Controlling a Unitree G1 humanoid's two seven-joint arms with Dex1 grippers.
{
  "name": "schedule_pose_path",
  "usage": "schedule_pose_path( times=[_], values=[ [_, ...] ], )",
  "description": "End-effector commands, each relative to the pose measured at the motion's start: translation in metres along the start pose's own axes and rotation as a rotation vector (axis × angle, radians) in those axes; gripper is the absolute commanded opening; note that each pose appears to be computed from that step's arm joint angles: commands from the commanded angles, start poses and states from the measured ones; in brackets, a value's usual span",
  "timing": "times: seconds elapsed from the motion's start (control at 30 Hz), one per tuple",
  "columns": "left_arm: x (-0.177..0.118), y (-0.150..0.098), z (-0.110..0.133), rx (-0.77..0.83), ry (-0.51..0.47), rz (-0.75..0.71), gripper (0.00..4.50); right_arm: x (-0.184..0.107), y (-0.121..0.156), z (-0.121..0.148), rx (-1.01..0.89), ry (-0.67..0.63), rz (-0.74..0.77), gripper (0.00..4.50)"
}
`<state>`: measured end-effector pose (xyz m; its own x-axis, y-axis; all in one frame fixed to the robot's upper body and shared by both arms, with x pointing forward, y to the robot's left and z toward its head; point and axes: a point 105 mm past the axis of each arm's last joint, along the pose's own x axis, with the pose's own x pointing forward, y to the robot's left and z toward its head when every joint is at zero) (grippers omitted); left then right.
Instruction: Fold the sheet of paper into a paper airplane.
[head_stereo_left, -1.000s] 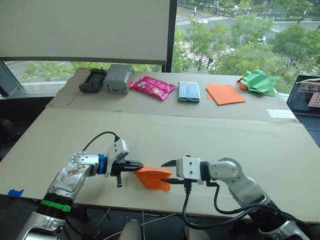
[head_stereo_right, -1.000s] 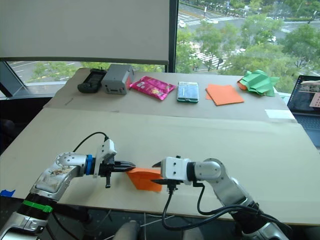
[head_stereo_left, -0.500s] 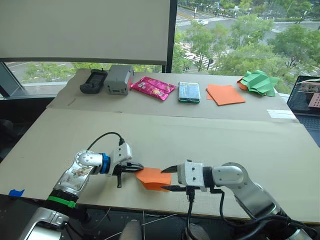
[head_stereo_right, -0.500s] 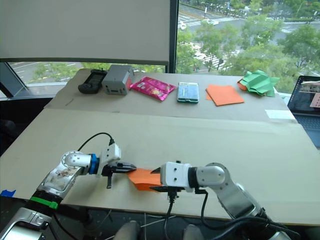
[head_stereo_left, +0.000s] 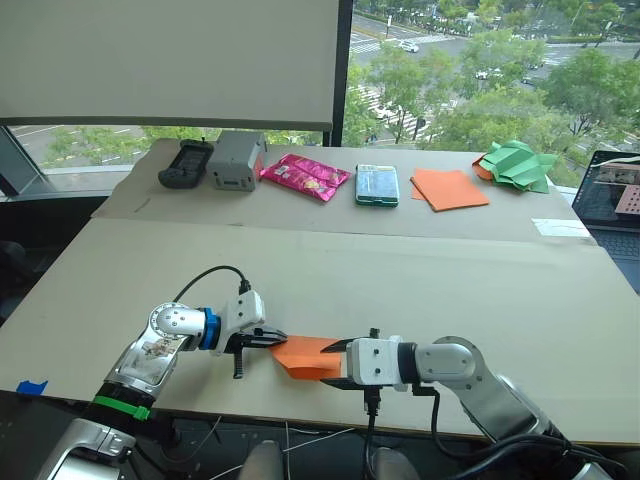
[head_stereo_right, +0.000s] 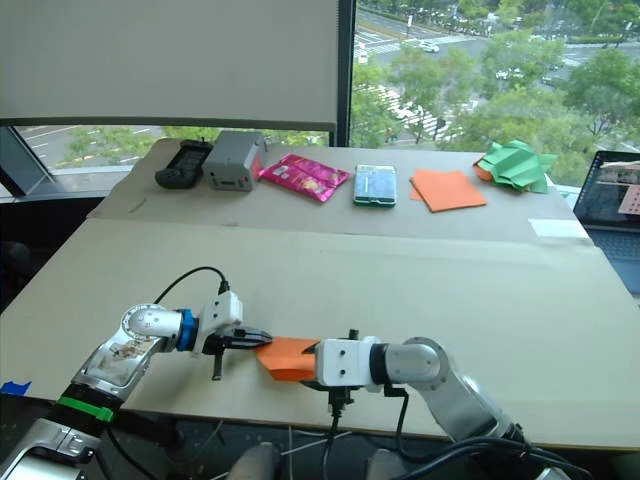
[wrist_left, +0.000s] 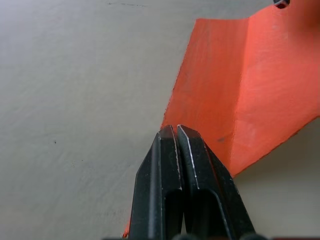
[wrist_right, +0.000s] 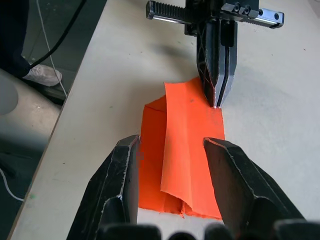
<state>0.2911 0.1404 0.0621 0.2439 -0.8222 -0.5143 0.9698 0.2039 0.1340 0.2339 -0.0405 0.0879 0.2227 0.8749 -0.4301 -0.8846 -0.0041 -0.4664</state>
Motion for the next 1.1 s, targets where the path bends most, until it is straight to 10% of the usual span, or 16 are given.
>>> schedule_pose_path(
  times=[0.03,0.27,1.1],
  values=[
    [0.001,-0.009,-0.013,-0.014,0.061,-0.035,0.14,-0.001,-0.003,0.005,-0.007,-0.017,-0.012,2.27],
    [-0.001,-0.01,-0.012,-0.01,0.063,-0.032,0.12,0.001,-0.005,0.002,0.017,-0.02,-0.009,0.04],
    [-0.02,0.001,-0.01,0.007,0.085,0.065,0.12,0.022,-0.023,-0.05,0.351,0.189,-0.061,0.04]
  ],
)
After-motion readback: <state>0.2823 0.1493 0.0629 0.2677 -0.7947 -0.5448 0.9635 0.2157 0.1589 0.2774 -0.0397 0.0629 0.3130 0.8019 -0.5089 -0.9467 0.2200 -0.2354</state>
